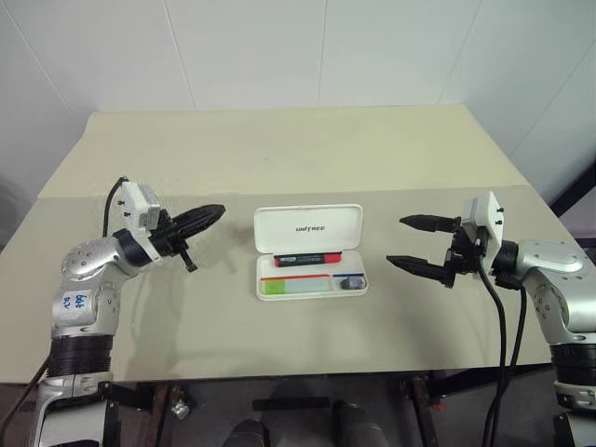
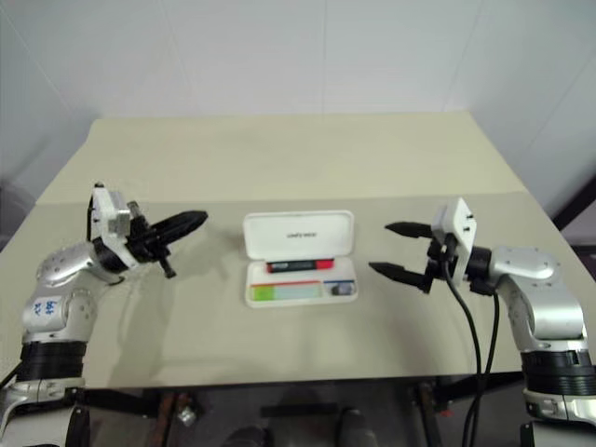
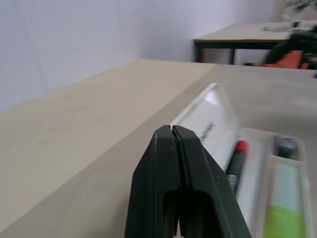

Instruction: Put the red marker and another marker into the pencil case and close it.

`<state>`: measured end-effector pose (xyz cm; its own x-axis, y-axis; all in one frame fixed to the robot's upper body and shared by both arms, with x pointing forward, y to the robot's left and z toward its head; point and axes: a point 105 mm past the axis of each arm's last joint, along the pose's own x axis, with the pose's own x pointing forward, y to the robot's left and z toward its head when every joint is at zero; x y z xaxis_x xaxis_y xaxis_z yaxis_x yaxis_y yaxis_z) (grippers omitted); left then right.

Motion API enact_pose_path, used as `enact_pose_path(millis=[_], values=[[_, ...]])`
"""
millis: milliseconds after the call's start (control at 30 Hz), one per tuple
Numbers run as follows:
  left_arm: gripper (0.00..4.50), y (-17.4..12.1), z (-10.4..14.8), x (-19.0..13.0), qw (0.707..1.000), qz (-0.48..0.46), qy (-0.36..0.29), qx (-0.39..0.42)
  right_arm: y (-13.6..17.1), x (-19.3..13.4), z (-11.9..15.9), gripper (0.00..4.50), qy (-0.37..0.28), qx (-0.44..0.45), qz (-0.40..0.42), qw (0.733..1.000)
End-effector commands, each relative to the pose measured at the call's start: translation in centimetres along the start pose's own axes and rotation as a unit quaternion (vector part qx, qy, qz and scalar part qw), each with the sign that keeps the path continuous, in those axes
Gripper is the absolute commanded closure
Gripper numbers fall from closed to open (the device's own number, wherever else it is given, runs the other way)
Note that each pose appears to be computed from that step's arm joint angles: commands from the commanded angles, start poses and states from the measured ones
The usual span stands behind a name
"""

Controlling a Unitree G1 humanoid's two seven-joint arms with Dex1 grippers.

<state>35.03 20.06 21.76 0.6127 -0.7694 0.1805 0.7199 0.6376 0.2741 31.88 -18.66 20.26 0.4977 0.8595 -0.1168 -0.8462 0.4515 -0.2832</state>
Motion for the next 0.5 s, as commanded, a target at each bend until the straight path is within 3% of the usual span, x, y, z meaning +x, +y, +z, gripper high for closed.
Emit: enact_pose_path(millis=[33, 233, 500], values=[[4.48, 1.1, -0.7, 1.3, 0.999, 0.029, 0.021, 0.015, -0.1, 0.2, 1.0, 0.0, -0.011, -0.02, 0.001, 1.0], [4.48, 0.6, -2.6, 4.6, 0.999, 0.016, 0.043, -0.007, 0.0, 0.4, 1.1, 0.0, -0.012, -0.021, 0.003, 1.0], [4.48, -1.4, -2.0, 6.7, 0.999, -0.05, 0.004, -0.009, 0.3, 0.4, 1.1, 0.0, -0.014, -0.02, -0.001, 1.0]])
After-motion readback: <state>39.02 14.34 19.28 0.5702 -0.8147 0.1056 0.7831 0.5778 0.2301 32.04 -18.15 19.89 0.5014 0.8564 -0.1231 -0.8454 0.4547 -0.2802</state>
